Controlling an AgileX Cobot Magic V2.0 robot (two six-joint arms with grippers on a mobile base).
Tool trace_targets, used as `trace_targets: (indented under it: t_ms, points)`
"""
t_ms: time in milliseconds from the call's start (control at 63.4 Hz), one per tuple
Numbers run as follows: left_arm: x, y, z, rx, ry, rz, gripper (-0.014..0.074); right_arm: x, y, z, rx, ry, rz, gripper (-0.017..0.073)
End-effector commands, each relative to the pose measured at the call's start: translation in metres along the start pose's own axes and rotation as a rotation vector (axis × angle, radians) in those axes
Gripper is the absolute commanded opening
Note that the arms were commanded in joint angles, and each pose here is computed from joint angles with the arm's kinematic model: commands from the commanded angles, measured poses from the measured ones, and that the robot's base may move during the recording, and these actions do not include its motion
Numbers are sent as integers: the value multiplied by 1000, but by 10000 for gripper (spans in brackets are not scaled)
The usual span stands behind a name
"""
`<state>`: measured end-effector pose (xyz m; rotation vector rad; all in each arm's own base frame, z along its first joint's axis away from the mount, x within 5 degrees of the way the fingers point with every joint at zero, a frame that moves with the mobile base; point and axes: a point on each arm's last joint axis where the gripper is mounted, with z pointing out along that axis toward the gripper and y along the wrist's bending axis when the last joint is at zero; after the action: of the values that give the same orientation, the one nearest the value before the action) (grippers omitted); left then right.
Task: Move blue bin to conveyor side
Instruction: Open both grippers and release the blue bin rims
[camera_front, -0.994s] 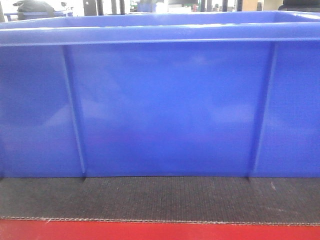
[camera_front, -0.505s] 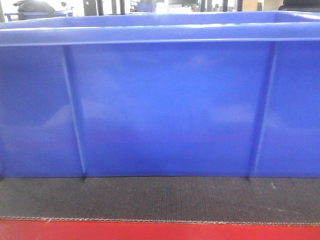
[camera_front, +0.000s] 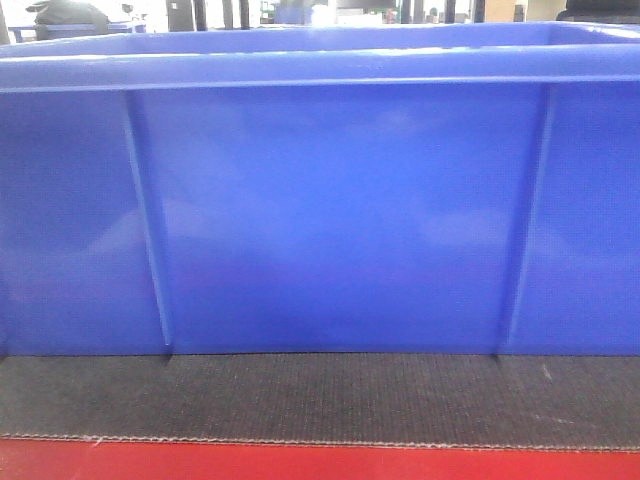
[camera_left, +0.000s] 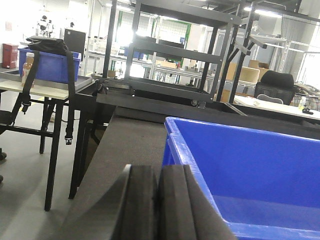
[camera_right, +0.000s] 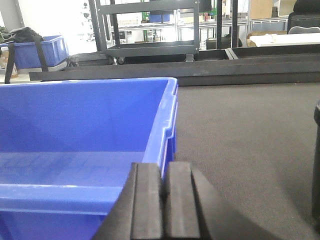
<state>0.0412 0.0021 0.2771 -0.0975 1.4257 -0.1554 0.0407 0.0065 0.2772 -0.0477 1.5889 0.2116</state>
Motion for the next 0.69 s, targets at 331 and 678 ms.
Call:
trace_targets:
  t_ms: [331, 678]
  points:
    - [-2, -1, -1, 5, -18, 5, 11, 4, -1, 2, 4, -22, -16, -88]
    - [-2, -1, -1, 5, -18, 5, 11, 47, -11, 8, 144, 33, -44, -88]
